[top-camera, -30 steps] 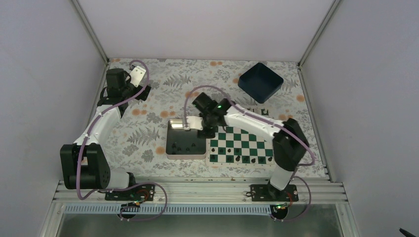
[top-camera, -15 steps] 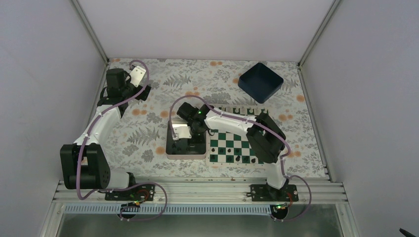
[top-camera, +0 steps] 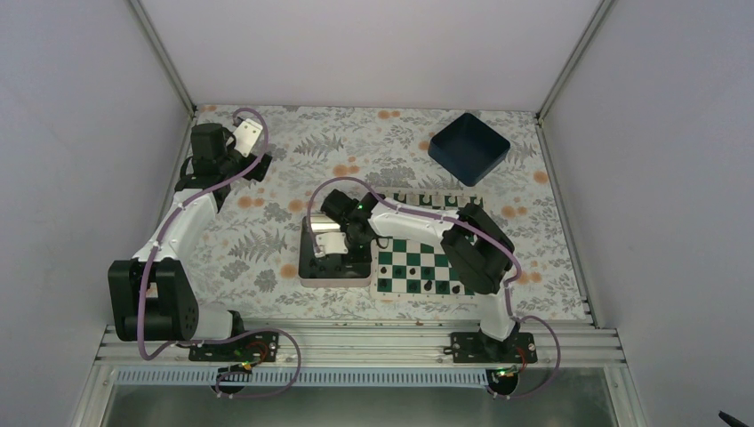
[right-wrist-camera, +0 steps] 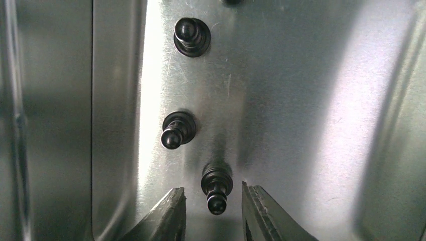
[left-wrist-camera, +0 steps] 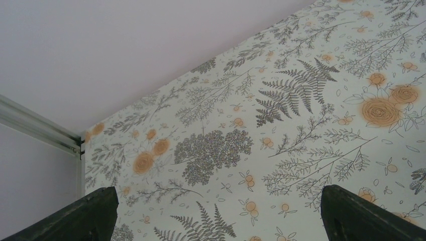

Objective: Set up the chess pieces on the board
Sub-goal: Pick up the chess piece from the storage box, then place the chess piece on the chessboard.

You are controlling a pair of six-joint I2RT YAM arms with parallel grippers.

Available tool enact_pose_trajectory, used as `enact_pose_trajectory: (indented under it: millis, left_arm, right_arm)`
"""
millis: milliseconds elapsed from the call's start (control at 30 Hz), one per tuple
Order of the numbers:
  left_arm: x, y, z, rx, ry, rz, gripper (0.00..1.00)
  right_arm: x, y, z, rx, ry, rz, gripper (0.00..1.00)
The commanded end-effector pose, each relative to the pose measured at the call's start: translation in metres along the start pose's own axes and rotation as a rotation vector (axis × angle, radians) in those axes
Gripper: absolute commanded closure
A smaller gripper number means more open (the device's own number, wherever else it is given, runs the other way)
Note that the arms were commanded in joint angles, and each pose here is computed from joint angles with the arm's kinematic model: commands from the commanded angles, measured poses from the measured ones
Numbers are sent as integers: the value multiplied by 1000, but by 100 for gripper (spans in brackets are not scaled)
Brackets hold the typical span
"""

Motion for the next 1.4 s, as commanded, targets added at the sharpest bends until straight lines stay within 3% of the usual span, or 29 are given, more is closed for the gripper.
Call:
enact_pose_trajectory:
  millis: [0,333,633,867,1100,1367]
  left_arm:
    - [-6,-8,2,0,-9,-43,0]
    - [-5,-8,2,1,-6,-43,0]
    - [-5,-9,3,0,-13,-42,0]
    - [-9,-11,5,1,-23,-45,0]
    - [-8,-11,4,-2,-17,-42,0]
    - [-6,-11,5,-4,-13,-38,0]
  right_arm:
    - [9,1,0,-13,-1,3,71]
    - [3,0,-3,-7,14,-17,88]
    - [-65,23,-14,94,132,-107,92]
    - [-137,89,-21,280,258,-173,92]
    - [-126,188,4,487,276,-53,92]
    - [-101,241,38,584,230,-16,91]
Point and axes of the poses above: each gripper's point midway between its finger pads, its own x axis out along the fingers, its own z axis along the line the jaws close on, y = z × x, the point moved 10 cm from there along -x, back along the fingers, and after that the axes turned 4 degrees about x, right-handed, at the moved point
